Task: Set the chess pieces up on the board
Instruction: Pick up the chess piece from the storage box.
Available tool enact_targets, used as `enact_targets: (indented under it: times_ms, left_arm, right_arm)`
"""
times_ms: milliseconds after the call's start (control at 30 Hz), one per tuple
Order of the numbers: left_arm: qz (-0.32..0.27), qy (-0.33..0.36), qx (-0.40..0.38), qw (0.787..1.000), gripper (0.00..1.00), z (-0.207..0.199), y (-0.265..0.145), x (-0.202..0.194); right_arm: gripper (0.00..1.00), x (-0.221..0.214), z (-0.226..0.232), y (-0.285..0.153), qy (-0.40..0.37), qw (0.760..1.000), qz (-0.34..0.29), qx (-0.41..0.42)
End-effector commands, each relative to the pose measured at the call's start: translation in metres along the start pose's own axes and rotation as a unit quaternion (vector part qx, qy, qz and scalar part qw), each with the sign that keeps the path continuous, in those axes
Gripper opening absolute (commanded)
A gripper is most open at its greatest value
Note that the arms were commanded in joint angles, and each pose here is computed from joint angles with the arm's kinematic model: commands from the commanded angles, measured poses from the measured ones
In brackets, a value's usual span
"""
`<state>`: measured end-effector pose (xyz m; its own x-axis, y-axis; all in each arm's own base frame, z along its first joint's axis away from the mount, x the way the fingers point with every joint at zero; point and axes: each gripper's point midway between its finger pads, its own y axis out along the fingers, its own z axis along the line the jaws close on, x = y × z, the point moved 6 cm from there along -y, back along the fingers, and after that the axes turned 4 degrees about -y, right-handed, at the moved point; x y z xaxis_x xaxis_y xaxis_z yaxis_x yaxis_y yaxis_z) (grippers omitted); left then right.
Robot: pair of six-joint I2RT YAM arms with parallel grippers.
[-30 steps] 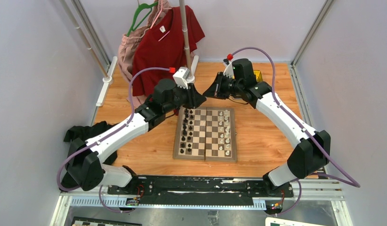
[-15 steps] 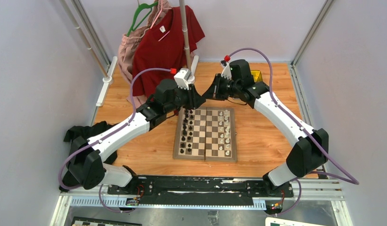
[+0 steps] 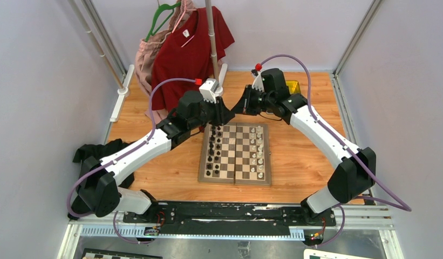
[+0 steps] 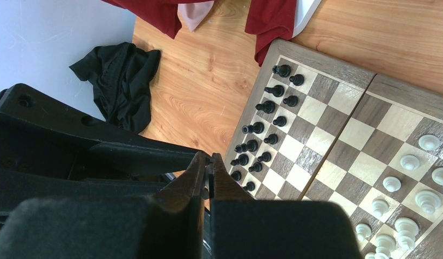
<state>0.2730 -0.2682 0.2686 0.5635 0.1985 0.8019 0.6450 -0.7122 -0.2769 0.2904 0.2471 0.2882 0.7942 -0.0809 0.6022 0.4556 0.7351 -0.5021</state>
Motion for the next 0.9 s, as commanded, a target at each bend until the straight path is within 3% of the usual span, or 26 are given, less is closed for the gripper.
enact_targets:
  times_ms: [0, 467, 867]
  left_arm:
    - [-0.037, 0.012, -0.011, 0.999, 0.30, -0.011, -0.006, 0.021]
    - [-0.046, 0.010, -0.010, 0.999, 0.26, -0.013, -0.009, 0.025]
    - [-0.052, 0.015, -0.010, 0.998, 0.06, -0.014, -0.012, 0.028]
  right_arm:
    - [0.00, -0.002, 0.008, -0.003, -0.017, 1.000, 0.005, 0.001]
    - [0.00, -0.008, 0.012, -0.003, -0.024, 1.000, 0.014, 0.001]
    - [0.00, -0.016, 0.015, 0.000, -0.025, 0.999, 0.028, -0.001]
